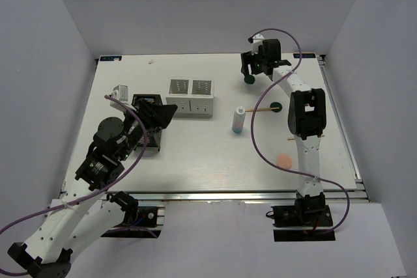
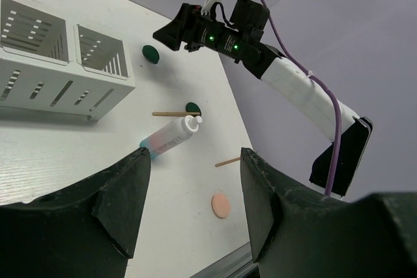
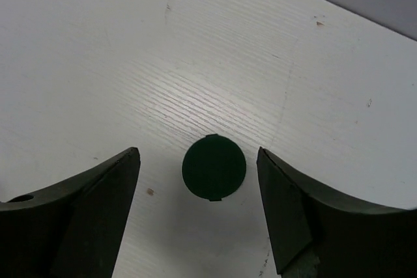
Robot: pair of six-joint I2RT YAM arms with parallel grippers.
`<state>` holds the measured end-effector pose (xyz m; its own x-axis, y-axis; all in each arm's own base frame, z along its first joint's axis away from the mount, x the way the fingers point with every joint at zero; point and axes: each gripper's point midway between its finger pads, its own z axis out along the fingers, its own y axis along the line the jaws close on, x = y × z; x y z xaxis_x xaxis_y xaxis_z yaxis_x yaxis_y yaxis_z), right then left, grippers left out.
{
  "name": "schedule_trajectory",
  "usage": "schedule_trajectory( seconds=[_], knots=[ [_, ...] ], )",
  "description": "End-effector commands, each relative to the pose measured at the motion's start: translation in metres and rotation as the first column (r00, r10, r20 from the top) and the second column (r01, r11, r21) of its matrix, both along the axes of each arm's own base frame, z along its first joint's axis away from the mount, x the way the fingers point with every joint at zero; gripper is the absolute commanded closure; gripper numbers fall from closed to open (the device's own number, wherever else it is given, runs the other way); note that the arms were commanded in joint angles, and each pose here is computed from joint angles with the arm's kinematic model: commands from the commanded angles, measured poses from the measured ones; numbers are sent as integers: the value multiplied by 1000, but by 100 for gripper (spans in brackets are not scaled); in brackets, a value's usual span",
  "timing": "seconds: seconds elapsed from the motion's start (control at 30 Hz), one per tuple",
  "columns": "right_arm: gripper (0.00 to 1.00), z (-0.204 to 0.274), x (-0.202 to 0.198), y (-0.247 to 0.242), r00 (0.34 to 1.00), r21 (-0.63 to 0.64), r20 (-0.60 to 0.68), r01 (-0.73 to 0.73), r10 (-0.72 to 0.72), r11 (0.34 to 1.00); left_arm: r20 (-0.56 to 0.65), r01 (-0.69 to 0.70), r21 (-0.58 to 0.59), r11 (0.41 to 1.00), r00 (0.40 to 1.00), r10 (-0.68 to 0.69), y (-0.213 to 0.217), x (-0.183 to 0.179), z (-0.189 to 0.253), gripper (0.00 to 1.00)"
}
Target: Organize the makeup
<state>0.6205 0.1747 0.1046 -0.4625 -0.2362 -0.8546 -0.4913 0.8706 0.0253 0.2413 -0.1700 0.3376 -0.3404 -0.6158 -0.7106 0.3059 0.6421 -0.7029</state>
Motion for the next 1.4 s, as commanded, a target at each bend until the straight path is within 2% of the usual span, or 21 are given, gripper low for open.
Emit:
schedule_trajectory(
  seconds=[0.0,0.4,0.57,0.67,0.8,0.97,1.2,1.37],
  knots=[
    [22,-25,2,-11,1000,-87,-12,18,-19,996,-8,-14,7,1000,1000,14,3,-1,-2,33],
    [23,-66,0,-13,999,-151,-51,0,-8,989,-26,-8,19,1000,1000,8,-2,5,-10,33],
    [26,-78,-4,-10,998,-162,-68,-25,14,986,-31,-12,22,1000,999,13,-1,4,-12,33],
    [32,-84,-7,-9,997,-164,-80,-35,22,986,-32,-17,20,1000,999,18,1,4,-13,33],
    [48,-90,-10,-9,995,-169,-92,-47,32,984,-32,-23,18,1000,999,24,3,3,-13,33],
    [63,-86,-10,-7,995,-167,-86,-63,49,984,-30,-28,15,999,999,29,4,2,-13,33],
    [100,-50,-6,0,996,-142,-20,-92,90,986,-23,-27,11,1000,999,27,4,1,-11,33],
    [100,-3,-6,7,993,-94,52,-98,103,991,-8,-33,0,999,999,33,8,-3,-5,33]
  ],
)
